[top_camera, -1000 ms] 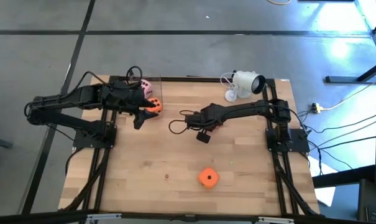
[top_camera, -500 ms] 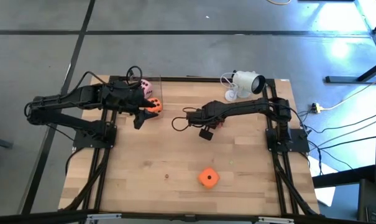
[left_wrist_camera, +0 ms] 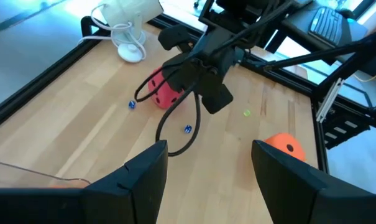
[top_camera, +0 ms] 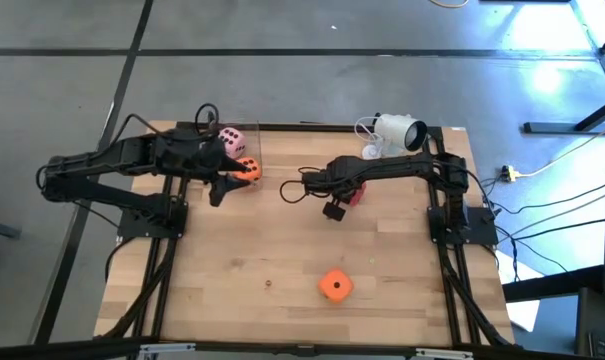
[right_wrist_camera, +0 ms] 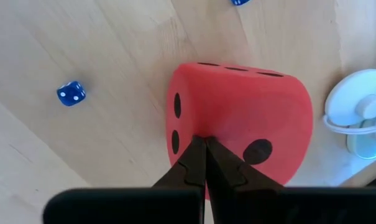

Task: Pick & Place Dice
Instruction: Put the large red dice into the transparent bin

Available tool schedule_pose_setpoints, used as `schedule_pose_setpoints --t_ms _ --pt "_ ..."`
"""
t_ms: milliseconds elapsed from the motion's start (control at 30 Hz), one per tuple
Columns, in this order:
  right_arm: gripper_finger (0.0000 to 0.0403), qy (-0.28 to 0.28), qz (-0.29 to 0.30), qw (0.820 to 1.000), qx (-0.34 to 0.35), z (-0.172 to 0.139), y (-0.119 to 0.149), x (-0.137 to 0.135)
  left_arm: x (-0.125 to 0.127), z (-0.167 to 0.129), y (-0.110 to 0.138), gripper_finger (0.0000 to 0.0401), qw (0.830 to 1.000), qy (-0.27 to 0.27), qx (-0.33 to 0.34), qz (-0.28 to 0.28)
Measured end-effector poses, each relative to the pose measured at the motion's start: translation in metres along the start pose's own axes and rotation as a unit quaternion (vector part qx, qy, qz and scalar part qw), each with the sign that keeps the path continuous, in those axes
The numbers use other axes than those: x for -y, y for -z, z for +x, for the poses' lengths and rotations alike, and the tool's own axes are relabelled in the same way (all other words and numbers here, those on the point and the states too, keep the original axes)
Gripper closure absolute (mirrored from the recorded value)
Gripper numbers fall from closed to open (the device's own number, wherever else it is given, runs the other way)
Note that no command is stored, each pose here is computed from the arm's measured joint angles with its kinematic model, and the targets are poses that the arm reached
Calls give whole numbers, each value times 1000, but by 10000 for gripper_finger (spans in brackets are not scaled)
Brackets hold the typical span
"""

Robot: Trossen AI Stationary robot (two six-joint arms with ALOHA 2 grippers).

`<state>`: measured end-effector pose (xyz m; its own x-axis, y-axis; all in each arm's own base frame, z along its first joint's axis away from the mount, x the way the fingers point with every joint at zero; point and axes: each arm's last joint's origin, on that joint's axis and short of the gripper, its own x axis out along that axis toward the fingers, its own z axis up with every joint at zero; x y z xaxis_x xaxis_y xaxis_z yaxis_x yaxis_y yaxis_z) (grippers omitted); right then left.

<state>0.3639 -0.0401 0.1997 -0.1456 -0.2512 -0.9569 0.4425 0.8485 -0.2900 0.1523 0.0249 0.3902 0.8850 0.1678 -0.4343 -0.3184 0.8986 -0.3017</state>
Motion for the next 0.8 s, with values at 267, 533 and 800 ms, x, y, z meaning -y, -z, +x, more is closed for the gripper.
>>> schedule_pose_setpoints --t_ms 267,533,800 --pt "403 -2 -2 1000 10 -5 3 -2 0 -2 1 176 1000 -1 0 -4" --pt "402 -24 5 1000 13 -12 6 -2 -1 -2 2 176 1000 -6 -9 -3" --pt "362 -27 1 1000 12 -13 6 -2 -1 -2 3 176 1000 -7 -10 -4"
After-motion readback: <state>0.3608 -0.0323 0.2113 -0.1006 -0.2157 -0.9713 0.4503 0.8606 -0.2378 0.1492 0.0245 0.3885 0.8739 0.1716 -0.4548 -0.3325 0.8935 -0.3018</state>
